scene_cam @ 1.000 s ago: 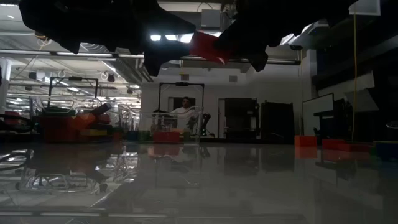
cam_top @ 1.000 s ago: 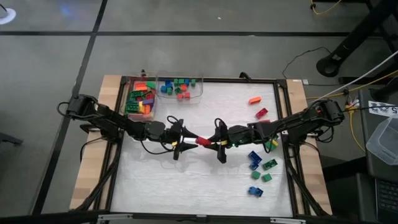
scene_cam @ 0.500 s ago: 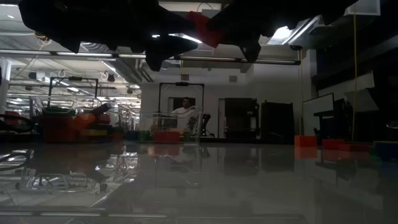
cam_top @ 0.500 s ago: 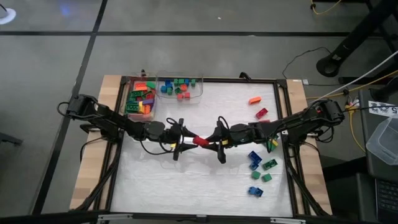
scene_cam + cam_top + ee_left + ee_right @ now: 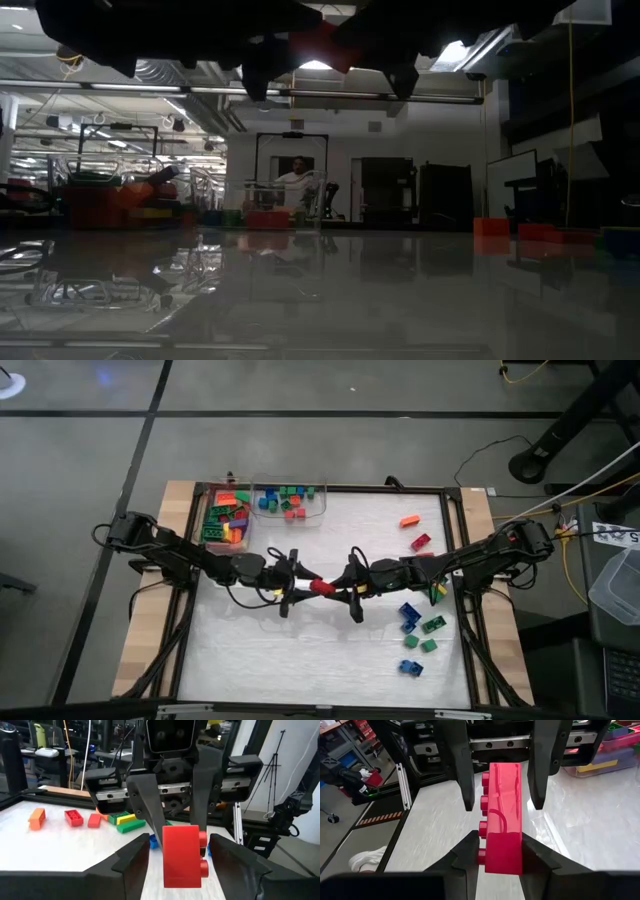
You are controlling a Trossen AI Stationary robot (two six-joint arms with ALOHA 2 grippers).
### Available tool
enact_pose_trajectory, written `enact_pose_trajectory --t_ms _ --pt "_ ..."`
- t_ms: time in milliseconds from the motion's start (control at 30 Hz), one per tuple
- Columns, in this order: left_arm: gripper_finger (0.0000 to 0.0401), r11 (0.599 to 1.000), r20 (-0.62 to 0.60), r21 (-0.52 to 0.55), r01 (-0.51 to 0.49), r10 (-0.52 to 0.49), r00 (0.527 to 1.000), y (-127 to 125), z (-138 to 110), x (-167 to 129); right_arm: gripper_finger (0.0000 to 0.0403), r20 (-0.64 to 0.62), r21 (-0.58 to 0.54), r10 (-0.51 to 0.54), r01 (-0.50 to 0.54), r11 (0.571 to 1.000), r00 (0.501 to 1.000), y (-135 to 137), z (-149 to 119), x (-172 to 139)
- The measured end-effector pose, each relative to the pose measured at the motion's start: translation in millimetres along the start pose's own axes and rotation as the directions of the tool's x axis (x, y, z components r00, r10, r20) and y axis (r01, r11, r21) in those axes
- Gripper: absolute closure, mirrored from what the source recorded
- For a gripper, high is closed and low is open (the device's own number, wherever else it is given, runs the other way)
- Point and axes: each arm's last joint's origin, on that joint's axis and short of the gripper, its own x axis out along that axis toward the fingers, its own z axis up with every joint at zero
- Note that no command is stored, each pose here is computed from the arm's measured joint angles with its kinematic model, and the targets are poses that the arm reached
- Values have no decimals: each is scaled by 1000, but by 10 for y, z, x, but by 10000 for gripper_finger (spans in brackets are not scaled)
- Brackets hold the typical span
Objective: Sort blocks by size
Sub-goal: Put the large red game piece into the left transparent bin
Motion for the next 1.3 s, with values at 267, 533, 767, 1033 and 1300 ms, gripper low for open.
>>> enact_pose_trajectory --t_ms 267,533,767,1033,1300 --pt "295 1000 -54 0 -6 6 998 1 -29 17 293 9 0 3 -3 1000 1000 3 7 0" --pt "324 1000 -37 1 4 -4 999 -6 -12 17 290 15 1 8 -8 1000 1000 7 10 -1" --pt "324 1000 -18 7 -9 9 1000 -3 24 6 268 23 3 3 -4 1000 1000 8 19 -2" --pt "324 1000 -21 28 -13 14 1000 13 41 -4 202 18 5 12 -12 1000 1000 10 16 -2" --pt "324 990 -97 70 -124 131 987 200 361 -320 174 -56 8 151 -151 989 987 67 59 -129"
